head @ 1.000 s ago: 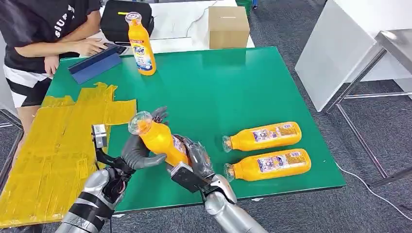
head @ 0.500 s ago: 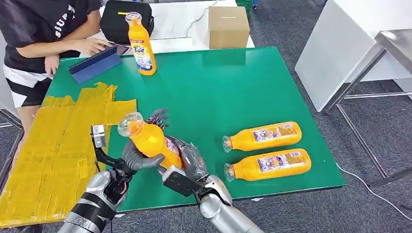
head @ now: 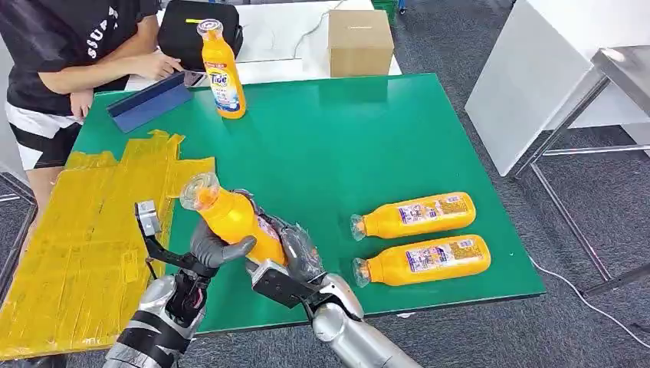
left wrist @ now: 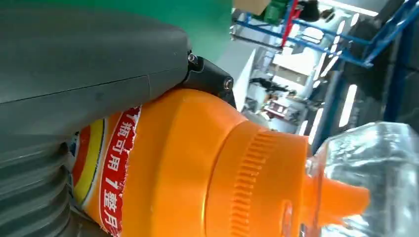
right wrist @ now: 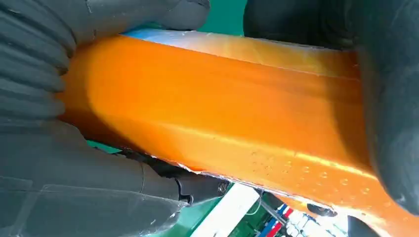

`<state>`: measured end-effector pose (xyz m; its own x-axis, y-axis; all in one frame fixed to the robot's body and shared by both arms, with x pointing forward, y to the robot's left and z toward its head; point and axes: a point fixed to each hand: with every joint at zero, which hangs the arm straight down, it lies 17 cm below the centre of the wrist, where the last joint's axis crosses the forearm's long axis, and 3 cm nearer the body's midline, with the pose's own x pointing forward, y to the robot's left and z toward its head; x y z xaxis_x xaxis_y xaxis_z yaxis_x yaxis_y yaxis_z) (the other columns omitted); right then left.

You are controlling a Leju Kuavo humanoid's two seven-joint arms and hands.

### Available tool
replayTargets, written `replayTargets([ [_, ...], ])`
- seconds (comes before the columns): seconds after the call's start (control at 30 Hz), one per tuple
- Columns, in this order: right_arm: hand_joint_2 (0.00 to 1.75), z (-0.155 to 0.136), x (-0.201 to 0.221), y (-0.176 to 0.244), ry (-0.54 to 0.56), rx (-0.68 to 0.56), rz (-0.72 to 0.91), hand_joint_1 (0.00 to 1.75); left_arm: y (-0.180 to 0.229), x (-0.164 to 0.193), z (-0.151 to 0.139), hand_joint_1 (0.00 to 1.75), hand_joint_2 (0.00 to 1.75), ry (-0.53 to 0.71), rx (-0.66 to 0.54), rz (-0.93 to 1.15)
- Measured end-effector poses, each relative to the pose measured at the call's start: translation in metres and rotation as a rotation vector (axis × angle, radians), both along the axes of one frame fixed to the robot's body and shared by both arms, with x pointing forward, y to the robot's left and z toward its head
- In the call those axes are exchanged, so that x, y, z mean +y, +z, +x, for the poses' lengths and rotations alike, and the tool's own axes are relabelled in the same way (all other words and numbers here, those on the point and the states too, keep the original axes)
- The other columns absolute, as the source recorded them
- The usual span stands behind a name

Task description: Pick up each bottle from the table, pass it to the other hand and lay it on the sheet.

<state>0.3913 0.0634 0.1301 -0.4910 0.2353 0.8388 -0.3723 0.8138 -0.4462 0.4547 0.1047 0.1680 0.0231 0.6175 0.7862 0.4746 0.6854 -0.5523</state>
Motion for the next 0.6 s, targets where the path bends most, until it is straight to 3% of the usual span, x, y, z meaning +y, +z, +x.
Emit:
replayTargets([
  [0.43, 1.75, 0.001, 0.0, 0.004, -0.009, -0.017, 0.001, 1.75, 0.004, 0.006, 0.0, 1.75, 1.75, 0.03, 0.0, -0.021],
  [0.47, 1.75, 0.002, -0.001, 0.005, -0.015, -0.02, 0.003, 0.56, 0.004, 0.007, 0.0, 1.75, 1.75, 0.033, 0.001, -0.024],
  [0.5, 1.75, 0.003, -0.002, 0.006, -0.02, -0.024, 0.005, 0.0, 0.004, 0.008, 0.0, 1.75, 1.75, 0.036, 0.002, -0.026],
  [0.6, 1.75, 0.003, -0.008, 0.01, -0.046, -0.036, 0.034, 0.0, 0.012, 0.02, 0.006, 1.75, 1.75, 0.093, -0.005, -0.053],
])
